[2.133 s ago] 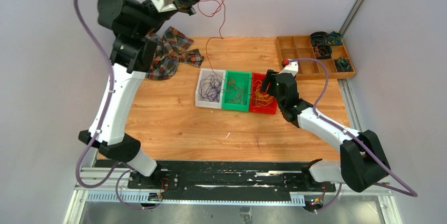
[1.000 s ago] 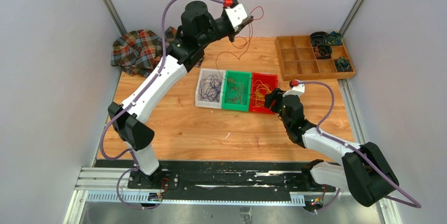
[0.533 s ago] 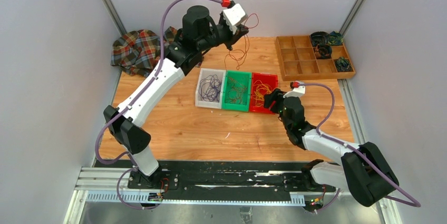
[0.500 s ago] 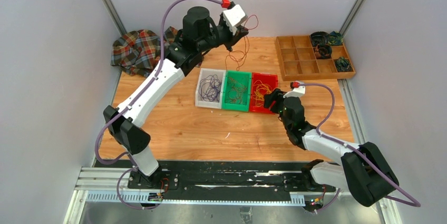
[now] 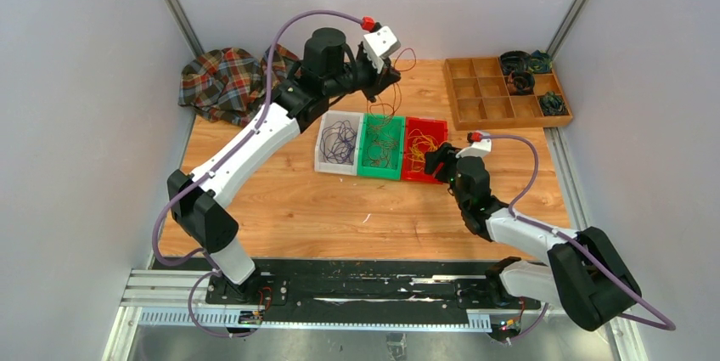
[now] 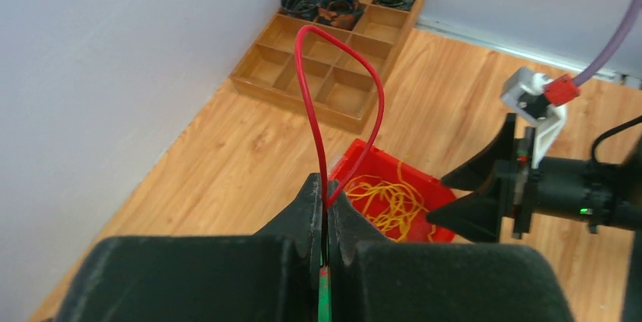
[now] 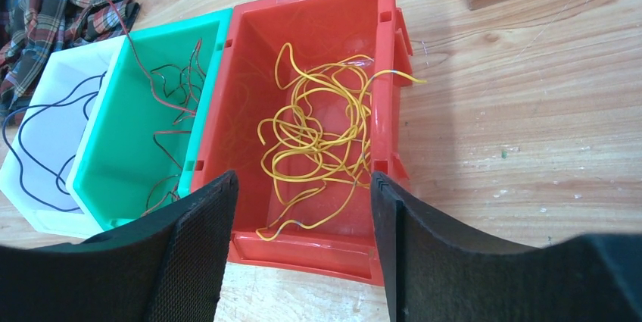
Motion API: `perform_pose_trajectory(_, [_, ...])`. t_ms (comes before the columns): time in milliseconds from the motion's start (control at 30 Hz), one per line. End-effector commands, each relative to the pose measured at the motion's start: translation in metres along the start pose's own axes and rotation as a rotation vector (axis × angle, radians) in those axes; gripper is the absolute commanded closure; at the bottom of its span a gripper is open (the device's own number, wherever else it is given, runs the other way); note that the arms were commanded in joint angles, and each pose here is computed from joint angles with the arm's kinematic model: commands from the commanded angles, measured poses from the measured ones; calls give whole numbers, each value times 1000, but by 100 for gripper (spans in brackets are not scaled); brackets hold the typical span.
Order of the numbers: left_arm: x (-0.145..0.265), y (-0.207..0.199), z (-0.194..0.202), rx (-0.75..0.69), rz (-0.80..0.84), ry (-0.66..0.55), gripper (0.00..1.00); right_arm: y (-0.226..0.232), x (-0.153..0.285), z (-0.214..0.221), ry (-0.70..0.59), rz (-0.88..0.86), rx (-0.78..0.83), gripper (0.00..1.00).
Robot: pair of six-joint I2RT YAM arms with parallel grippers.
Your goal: Untangle the cables
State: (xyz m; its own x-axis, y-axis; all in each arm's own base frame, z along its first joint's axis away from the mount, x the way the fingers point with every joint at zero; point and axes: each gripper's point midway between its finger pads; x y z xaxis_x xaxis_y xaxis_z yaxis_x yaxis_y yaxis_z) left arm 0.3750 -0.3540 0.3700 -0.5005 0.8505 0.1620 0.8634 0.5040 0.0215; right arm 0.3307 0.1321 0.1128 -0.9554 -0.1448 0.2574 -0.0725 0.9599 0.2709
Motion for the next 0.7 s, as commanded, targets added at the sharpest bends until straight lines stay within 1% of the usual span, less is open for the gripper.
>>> perform_pose_trajectory(0, [-5,-30,-6,105,94,-9,100,-4,-2,-2,-18,14,-16,35])
perform_pose_trajectory(133, [-4,-53,12,181,156,42,100,-3,-1,-2,-21,11,-16,35])
perform_pose_trajectory(267, [-1,-58,41,186,154,107,100,-4,0,-3,-29,9,-20,35])
perform_pose_trajectory(400, [-5,-46,66,108,116,158,100,-4,1,-3,-34,8,-21,35])
perform_pose_trajectory(567, [-27,-26,90,0,84,218,100,-4,1,-3,-34,6,-22,35])
perform_pose_trajectory(667, [-40,-15,111,-54,72,270,100,-4,1,-3,-36,6,-23,35])
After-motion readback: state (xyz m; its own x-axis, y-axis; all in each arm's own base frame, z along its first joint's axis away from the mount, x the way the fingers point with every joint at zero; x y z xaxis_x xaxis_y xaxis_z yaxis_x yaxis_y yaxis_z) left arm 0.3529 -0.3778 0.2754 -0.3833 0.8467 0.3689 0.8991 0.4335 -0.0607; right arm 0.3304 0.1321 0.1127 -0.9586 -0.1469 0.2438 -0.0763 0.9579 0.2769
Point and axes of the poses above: each gripper's point midway between its finger pads, its own x axis back along the fingers, its own y axis along the line the jaws close on, z = x × y, and after that the axes turned 8 degrees about x, right-handed
